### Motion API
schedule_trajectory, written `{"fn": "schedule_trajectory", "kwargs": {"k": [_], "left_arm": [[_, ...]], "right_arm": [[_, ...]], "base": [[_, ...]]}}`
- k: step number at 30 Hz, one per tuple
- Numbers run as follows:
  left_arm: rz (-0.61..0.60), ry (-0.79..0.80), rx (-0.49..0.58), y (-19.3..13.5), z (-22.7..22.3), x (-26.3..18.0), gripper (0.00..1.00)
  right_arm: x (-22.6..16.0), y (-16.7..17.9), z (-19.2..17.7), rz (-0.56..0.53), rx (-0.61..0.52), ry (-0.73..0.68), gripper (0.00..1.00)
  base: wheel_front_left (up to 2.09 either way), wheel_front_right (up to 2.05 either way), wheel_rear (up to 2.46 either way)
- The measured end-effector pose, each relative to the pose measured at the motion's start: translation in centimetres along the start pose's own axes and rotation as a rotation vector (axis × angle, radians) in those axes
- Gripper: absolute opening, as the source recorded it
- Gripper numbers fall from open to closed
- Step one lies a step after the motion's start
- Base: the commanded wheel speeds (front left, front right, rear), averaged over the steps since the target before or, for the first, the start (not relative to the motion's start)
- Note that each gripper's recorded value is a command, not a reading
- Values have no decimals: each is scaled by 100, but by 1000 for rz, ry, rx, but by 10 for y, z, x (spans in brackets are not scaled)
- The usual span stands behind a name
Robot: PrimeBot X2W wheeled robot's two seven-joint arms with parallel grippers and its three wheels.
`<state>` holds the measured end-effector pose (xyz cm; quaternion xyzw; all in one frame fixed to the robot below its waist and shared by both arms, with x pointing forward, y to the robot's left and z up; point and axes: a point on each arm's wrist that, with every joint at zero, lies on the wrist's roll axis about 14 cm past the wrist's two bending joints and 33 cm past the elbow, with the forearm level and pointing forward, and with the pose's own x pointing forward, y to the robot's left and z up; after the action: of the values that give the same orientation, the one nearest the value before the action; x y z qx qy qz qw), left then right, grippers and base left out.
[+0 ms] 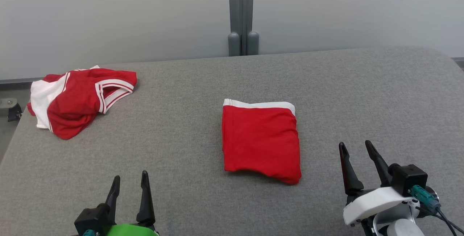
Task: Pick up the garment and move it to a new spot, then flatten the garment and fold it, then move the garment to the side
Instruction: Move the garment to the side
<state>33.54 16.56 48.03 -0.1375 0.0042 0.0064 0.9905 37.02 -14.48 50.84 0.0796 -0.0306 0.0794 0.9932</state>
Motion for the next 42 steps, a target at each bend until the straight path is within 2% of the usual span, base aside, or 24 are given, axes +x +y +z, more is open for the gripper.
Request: {"fn": "schedule_trajectory", "kwargs": {"k": [7, 15, 26, 34, 35, 37, 38, 39, 40, 42], "left_arm": [[0, 5, -1, 0, -2, -1, 100], [6, -1, -5, 2, -1, -1, 100], [41, -19, 1, 12, 6, 6, 100], [106, -6, 11, 32, 4, 6, 100], [115, -3, 12, 35, 3, 6, 100], [130, 5, 14, 39, 1, 5, 100], [136, 8, 15, 41, 0, 5, 100], [141, 12, 15, 42, -1, 5, 100], [142, 16, 17, 42, -2, 6, 100], [135, 17, 22, 41, -2, 9, 100]], "right_arm": [[5, 0, -8, 3, -16, 50, 100], [49, 9, -4, 42, -46, 164, 100], [90, 19, -71, 110, -11, 547, 100], [93, 35, -129, 159, 30, 789, 100], [94, 39, -133, 167, 43, 807, 97], [99, 45, -138, 179, 72, 829, 44], [101, 47, -139, 184, 75, 833, 35], [103, 49, -141, 189, 76, 837, 21], [105, 50, -142, 192, 79, 838, 0], [109, 50, -142, 193, 79, 822, 0]], "base": [[0, 0, 0], [0, 0, 0], [0, 0, 0], [0, 0, 0], [0, 0, 0], [0, 0, 0], [0, 0, 0], [0, 0, 0], [0, 0, 0], [0, 0, 0]]}}
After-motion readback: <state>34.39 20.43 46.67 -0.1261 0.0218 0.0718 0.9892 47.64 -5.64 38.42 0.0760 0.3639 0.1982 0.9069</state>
